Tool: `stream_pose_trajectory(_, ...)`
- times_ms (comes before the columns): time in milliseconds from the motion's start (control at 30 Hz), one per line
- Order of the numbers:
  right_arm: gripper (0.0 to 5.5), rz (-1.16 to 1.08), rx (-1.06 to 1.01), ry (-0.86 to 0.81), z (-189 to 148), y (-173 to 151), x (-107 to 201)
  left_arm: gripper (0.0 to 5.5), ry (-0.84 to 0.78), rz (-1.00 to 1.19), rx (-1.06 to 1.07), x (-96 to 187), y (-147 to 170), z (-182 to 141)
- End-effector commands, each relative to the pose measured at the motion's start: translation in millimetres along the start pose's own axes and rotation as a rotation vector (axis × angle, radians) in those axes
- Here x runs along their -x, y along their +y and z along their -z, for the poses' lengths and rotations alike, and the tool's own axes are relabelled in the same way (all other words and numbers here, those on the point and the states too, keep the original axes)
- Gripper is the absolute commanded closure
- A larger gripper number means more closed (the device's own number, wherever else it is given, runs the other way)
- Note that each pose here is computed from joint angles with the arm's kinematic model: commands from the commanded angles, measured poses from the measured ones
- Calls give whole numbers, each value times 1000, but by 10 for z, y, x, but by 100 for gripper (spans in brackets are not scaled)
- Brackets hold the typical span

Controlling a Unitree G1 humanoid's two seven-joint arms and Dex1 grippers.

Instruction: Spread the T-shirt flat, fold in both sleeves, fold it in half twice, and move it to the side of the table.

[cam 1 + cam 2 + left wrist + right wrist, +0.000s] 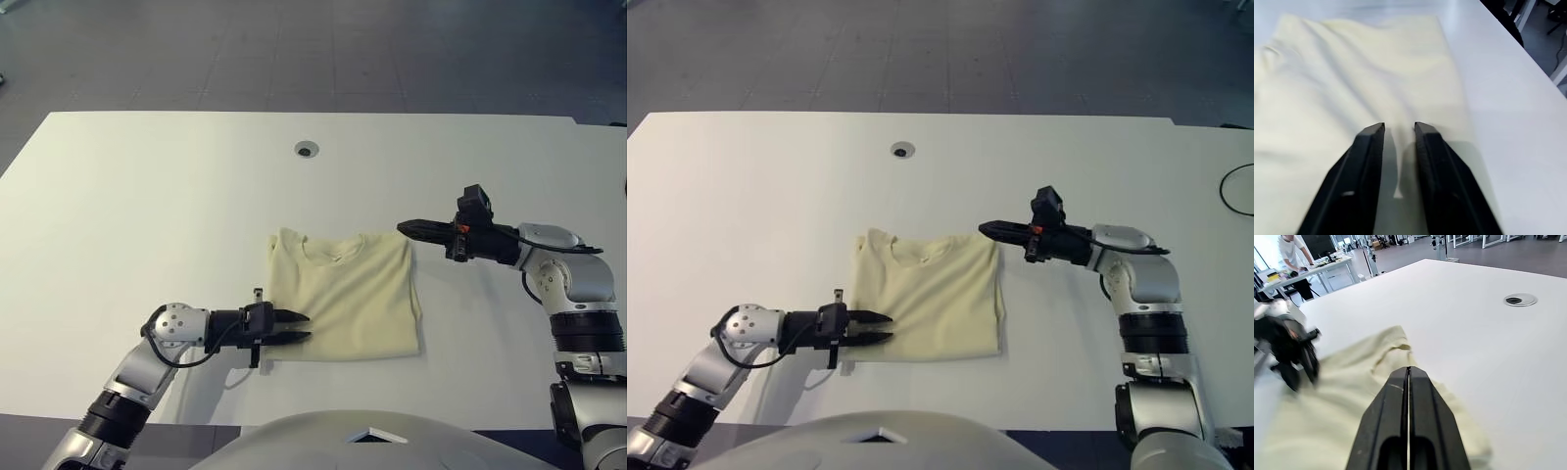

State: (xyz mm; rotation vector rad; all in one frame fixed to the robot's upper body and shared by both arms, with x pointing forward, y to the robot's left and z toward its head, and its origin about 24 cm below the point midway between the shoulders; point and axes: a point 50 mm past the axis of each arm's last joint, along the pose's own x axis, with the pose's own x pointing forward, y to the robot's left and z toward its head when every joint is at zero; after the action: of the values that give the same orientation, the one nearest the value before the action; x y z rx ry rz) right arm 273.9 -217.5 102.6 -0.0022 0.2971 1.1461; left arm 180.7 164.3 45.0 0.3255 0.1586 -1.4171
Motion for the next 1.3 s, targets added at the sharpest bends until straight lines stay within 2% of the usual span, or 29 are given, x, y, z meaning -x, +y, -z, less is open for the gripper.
stream_pose_trajectory(33, 550, 96, 172, 101, -10, -62, -47, 351, -9, -59, -59, 140, 60, -164)
stream_pose_trajectory(233, 550, 158, 298, 229, 162, -172, -145, 260, 19, -136, -123, 283, 90, -269)
stream_pose_trajectory(433, 550, 151, 337, 320, 322, -231, -167, 168, 192, -73, -165, 316, -56, -66)
stream_pose_trajectory(633, 550, 113, 361, 378, 426, -207, -143, 79, 260, -19, -185, 217, -140, 101)
stream_pose_trajectory(767, 550, 92, 390, 414, 458, -181, -88, 19, 344, -27, -230, 255, -83, 186)
stream_pose_trajectory(867, 550, 75, 415, 469, 516, -146, -6, 11, 453, -59, -313, 371, 89, 229)
stream_pose_trajectory(1100, 550, 36, 491, 595, 561, -9, 200, 11, 563, -31, -451, 493, 347, 172)
stream_pose_trajectory(1300, 550, -125, 559, 681, 553, 321, 305, 11, 616, 4, -635, 416, 686, 126)
